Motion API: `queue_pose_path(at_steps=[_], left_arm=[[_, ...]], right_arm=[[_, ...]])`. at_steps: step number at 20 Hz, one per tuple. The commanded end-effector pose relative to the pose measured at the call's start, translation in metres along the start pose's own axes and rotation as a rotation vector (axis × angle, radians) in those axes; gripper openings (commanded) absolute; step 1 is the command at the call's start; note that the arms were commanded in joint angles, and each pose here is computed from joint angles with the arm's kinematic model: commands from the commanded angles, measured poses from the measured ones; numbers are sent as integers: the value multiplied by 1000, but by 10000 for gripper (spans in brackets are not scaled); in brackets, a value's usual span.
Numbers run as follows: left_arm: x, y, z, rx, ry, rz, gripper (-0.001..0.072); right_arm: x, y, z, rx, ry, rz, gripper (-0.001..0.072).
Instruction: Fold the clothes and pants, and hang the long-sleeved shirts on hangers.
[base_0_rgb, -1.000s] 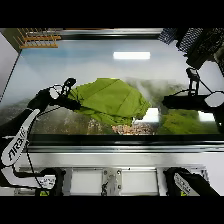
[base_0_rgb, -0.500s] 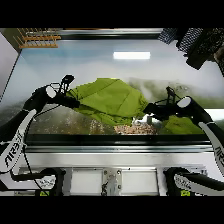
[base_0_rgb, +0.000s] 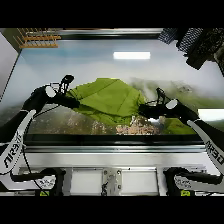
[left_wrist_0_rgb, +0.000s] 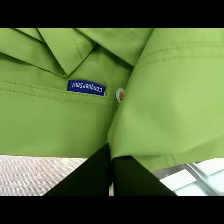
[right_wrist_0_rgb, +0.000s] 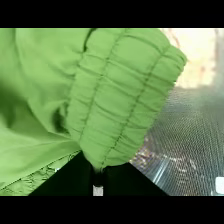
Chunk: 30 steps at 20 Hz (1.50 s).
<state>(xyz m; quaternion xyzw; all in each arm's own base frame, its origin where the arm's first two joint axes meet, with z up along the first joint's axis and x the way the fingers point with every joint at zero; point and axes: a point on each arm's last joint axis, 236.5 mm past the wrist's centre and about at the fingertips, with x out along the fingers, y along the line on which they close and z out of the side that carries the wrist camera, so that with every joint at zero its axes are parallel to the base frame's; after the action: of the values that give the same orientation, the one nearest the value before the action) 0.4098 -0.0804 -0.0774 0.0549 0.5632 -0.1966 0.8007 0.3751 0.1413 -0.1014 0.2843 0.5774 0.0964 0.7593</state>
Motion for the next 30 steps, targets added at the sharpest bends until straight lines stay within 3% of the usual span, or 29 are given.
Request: queue_pose_path(at_steps=[1, 4, 8, 12, 16, 21, 25, 27, 30], left_arm=[[-17, 6, 11, -2, -37, 34, 4], [-105, 29, 73, 33, -245, 176, 4], [-315, 2, 150, 124, -709, 315, 4], [-502, -69, 132, 229, -1101, 384, 4], [-605, -127, 80, 288, -1354, 359, 4], [-649, -153, 49, 309, -1500, 317, 4], [-628, -143, 81, 267, -1465, 291, 4], [-594, -130, 118, 235, -1403, 268, 3], [-521, -105, 183, 171, -1300, 228, 4]], right_arm=[[-16, 14, 14, -103, -42, 18, 26], [-90, 59, 56, -262, -151, 54, 26], [-243, 156, 82, -490, -376, 158, 26], [-387, 245, 52, -655, -672, 327, 26], [-457, 274, 1, -711, -801, 425, 26], [-493, 280, -37, -658, -852, 496, 26], [-486, 277, -42, -555, -779, 529, 25], [-461, 267, -30, -496, -696, 492, 26], [-395, 218, 11, -384, -562, 296, 26]])
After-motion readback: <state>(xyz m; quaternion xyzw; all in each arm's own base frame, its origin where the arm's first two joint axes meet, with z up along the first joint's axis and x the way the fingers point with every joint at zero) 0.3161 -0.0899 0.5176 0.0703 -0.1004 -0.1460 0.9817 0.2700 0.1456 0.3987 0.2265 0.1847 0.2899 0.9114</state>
